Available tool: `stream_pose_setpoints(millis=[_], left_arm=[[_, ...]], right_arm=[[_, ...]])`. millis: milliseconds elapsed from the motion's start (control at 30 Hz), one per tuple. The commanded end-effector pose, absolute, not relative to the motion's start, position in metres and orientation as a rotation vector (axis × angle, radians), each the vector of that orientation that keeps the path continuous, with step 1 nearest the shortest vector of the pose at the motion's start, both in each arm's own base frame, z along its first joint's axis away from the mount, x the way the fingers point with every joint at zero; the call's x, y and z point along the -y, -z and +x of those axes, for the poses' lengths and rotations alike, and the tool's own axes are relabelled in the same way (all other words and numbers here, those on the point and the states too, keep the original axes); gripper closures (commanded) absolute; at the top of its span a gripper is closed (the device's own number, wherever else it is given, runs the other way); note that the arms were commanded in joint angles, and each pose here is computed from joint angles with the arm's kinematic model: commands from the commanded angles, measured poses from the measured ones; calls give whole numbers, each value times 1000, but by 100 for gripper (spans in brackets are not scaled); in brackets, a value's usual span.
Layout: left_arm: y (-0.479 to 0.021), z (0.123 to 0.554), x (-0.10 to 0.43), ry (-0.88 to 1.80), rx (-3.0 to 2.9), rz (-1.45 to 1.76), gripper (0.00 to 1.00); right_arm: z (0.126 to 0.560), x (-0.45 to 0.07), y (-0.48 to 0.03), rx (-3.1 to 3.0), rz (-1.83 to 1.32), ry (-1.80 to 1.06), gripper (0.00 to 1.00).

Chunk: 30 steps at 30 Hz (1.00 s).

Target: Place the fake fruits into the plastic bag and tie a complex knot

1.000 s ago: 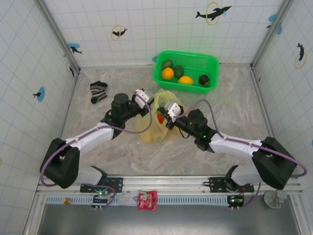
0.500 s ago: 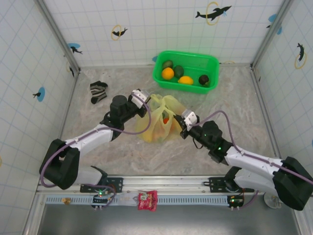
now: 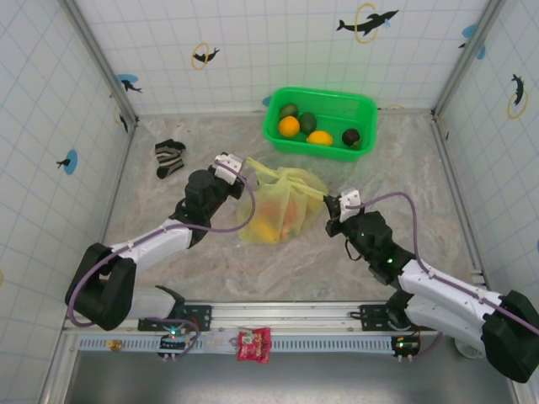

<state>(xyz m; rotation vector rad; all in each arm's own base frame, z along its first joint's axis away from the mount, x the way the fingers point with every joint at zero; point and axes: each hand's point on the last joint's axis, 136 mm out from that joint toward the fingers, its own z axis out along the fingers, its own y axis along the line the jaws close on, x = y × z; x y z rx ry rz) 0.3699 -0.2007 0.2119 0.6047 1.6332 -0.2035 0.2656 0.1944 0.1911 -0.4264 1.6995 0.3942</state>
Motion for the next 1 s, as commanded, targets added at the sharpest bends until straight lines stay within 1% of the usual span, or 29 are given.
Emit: stream_pose_setpoints(millis=[0,33,67,167,300,433,500,633,733,800,833,867,900,967], left_arm=[[-218,392,138,46,-1665,283,100],[-211,391,134,49,-1683,247,100],[-206,395,115,25,-1703,184,100],[-191,396,96,34,-1741,85,100],[-179,394,89,37,-1766,46,100],[-173,393,90,46,-1779,44,100],[-174,393,95,69,-1778,72,100],[-178,392,119,197,-1787,151,100],[-171,387,134,304,-1832,177,100],[-163,380,145,361,-1874,212,100],[-159,376,150,382,-1890,224,100],[-158,371,157,415,-1900,246,100],[-158,367,166,460,-1909,281,100],[-163,356,189,565,-1908,387,78]], right_arm=[[272,-145,-157,-1818,-203,-277,100],[270,-138,-150,-1833,-172,-274,100],[269,-133,-145,-1844,-155,-270,100],[268,-111,-128,-1891,-74,-207,100],[270,-86,-114,-1932,58,-192,100],[273,-81,-110,-1953,113,-232,100],[275,-87,-114,-1944,86,-263,100],[279,-97,-126,-1924,40,-294,100],[283,-103,-131,-1930,-1,-307,100],[283,-118,-135,-1927,-95,-359,100],[282,-126,-137,-1920,-147,-390,98],[280,-134,-140,-1915,-186,-428,93],[279,-141,-143,-1907,-225,-463,85],[274,-156,-154,-1872,-306,-533,68]])
